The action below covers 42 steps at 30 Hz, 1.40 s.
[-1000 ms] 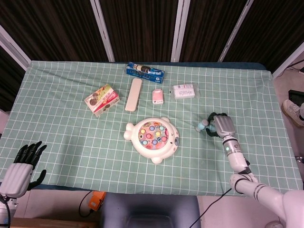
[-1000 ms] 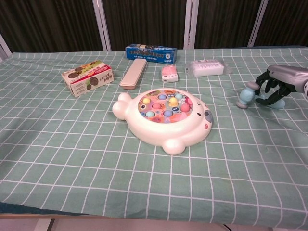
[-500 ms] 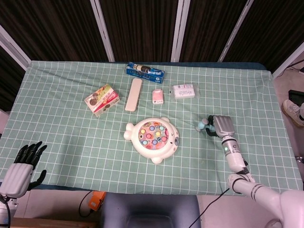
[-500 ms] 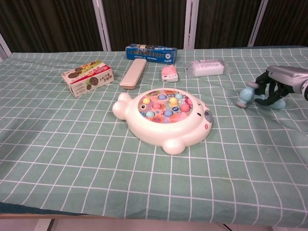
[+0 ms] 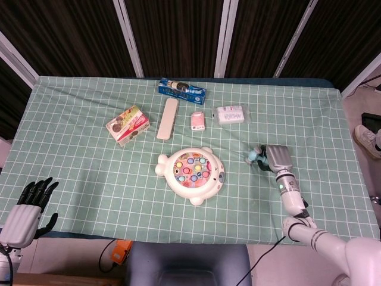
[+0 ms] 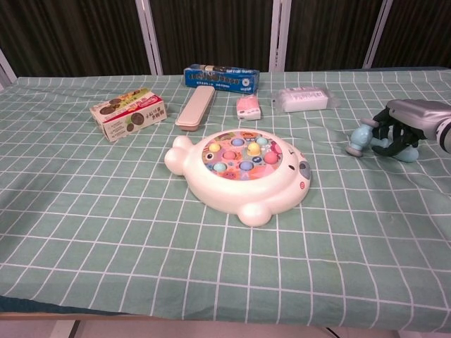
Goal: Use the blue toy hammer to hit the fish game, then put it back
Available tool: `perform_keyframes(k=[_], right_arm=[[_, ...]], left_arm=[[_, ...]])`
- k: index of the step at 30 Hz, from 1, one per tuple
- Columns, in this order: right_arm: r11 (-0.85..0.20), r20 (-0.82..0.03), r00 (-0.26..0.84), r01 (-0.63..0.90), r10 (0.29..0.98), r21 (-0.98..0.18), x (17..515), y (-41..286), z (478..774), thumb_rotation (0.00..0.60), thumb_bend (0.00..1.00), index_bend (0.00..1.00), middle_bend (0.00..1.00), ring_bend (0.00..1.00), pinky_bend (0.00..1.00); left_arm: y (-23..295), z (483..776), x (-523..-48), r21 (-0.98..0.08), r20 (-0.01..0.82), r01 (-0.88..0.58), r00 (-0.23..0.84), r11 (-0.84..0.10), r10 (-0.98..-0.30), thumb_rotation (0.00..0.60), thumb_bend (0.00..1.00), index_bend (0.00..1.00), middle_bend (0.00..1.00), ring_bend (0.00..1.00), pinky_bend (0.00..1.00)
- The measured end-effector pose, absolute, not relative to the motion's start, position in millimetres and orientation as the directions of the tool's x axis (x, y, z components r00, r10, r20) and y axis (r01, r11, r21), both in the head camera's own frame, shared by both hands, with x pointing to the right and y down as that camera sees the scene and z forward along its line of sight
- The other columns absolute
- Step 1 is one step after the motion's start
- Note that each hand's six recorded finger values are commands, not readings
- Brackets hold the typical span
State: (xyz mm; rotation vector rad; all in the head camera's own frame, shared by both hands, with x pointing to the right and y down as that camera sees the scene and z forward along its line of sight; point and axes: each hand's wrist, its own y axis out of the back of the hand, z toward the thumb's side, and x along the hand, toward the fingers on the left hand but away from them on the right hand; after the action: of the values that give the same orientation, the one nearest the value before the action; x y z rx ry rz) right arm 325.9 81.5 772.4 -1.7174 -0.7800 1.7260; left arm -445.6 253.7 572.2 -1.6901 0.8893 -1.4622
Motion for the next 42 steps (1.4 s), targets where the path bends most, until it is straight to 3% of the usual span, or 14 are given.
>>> perform_keyframes(k=[14, 27, 36, 42], right_arm=[[-0.610, -0.608, 0.038, 0.052, 0.793, -0.791, 318.5, 70.8, 752.5, 0.600, 0.53, 0.99, 0.70, 0.75, 0.76], [-0.567, -0.543, 0.186, 0.117, 0.819, -0.815, 263.4, 58.2, 692.8, 0.600, 0.53, 0.99, 0.70, 0.75, 0.76], [-0.626, -0.575, 0.254, 0.225, 0.778, -0.747, 230.3, 56.9, 673.4, 0.600, 0.53, 0.99, 0.70, 0.75, 0.76], [-0.642, -0.578, 0.321, 0.141, 0.750, -0.754, 199.4, 55.8, 663.4, 0.600, 0.53, 0.99, 0.70, 0.75, 0.76]], left_arm=[[254.6, 570.0, -445.2, -0.866, 0.490, -0.046, 0.123, -0.498, -0.863, 0.600, 0.41, 0.00, 0.00, 0.00, 0.06], [256.0, 561.6, -447.5, -0.877, 0.466, -0.064, 0.129, -0.476, -0.875, 0.600, 0.41, 0.00, 0.00, 0.00, 0.06], [257.1, 557.0, -450.6, -0.881, 0.456, -0.074, 0.131, -0.468, -0.880, 0.600, 0.41, 0.00, 0.00, 0.00, 0.06], [256.9, 556.6, -451.8, -0.881, 0.455, -0.076, 0.128, -0.466, -0.881, 0.600, 0.41, 0.00, 0.00, 0.00, 0.06]])
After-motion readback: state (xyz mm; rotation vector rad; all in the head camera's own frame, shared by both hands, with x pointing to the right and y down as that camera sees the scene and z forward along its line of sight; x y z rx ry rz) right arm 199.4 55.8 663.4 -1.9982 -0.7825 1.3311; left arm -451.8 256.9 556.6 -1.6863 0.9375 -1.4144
